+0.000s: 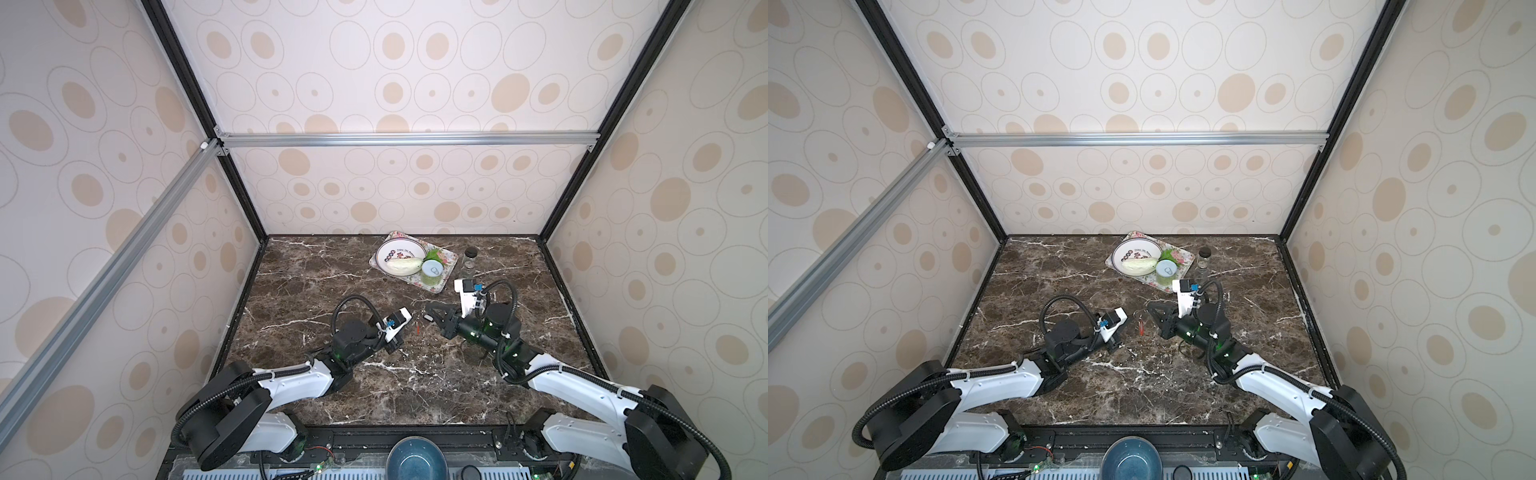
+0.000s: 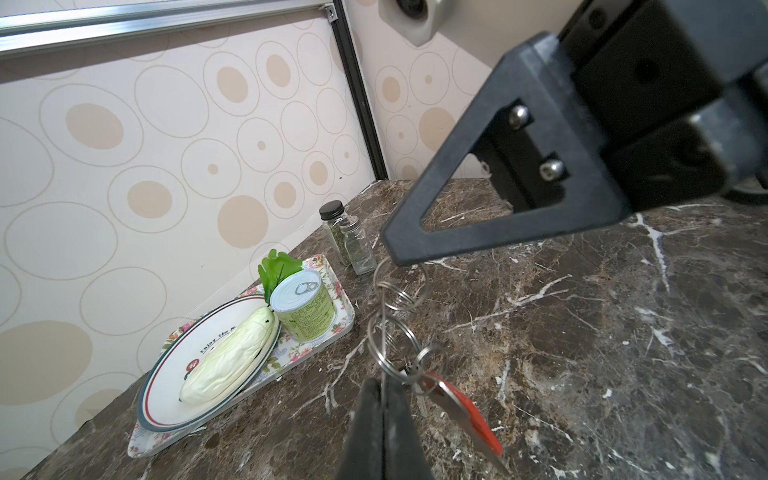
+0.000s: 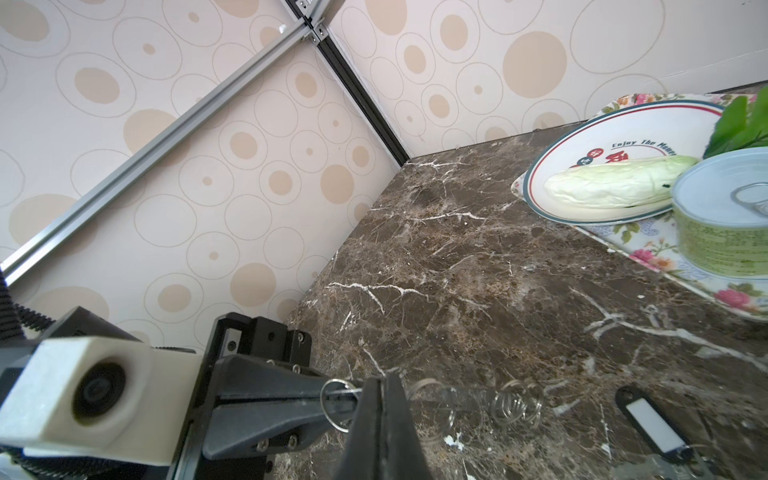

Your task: Put the keys on the keyring

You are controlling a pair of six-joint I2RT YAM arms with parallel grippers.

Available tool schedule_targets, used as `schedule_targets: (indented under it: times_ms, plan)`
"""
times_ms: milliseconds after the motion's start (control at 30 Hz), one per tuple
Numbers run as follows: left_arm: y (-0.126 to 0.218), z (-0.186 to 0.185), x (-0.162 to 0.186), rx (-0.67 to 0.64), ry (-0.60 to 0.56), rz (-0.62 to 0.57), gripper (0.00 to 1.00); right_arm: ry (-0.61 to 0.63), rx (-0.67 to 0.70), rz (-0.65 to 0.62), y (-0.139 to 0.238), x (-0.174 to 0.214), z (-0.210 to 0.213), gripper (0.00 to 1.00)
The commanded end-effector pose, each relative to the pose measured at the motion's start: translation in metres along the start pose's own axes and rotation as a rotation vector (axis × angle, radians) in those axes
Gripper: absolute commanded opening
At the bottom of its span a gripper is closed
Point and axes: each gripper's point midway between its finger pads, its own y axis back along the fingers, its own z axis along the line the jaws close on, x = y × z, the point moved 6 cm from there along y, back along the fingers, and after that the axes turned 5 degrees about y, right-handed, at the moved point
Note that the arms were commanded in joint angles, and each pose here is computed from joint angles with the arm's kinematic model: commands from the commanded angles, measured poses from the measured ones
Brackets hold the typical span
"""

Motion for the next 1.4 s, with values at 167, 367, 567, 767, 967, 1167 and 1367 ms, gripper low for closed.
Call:
schedule_targets:
  times_ms: [167,367,567,767,967,1167,1367]
  plan:
    - [0.004,0.000,-0.027,0.025,-0.013,-0.116,0.00,0.071,0.032,-0.060,0.004,-0.005,-0.001,0.00]
    - [0.003,-0.002,-0.032,0.046,0.046,-0.143,0.00,0.087,-0.040,-0.116,0.001,-0.003,0.005,0.00]
    - [0.004,0.003,-0.032,0.005,0.077,-0.142,0.00,0.114,-0.080,-0.126,-0.004,0.000,0.013,0.00]
    - [0.004,0.009,-0.030,-0.057,0.066,-0.129,0.00,0.116,-0.114,-0.108,-0.005,0.005,0.016,0.00]
    - [0.006,0.010,-0.030,-0.064,0.019,-0.119,0.00,0.091,-0.068,-0.057,-0.003,0.012,0.010,0.03]
    - [0.008,0.007,-0.025,-0.058,-0.055,-0.114,0.00,0.079,0.000,-0.054,0.007,0.010,0.007,0.18]
    - [0.009,0.005,-0.016,-0.064,-0.171,-0.107,0.00,0.080,0.060,-0.067,0.020,0.004,0.006,0.33]
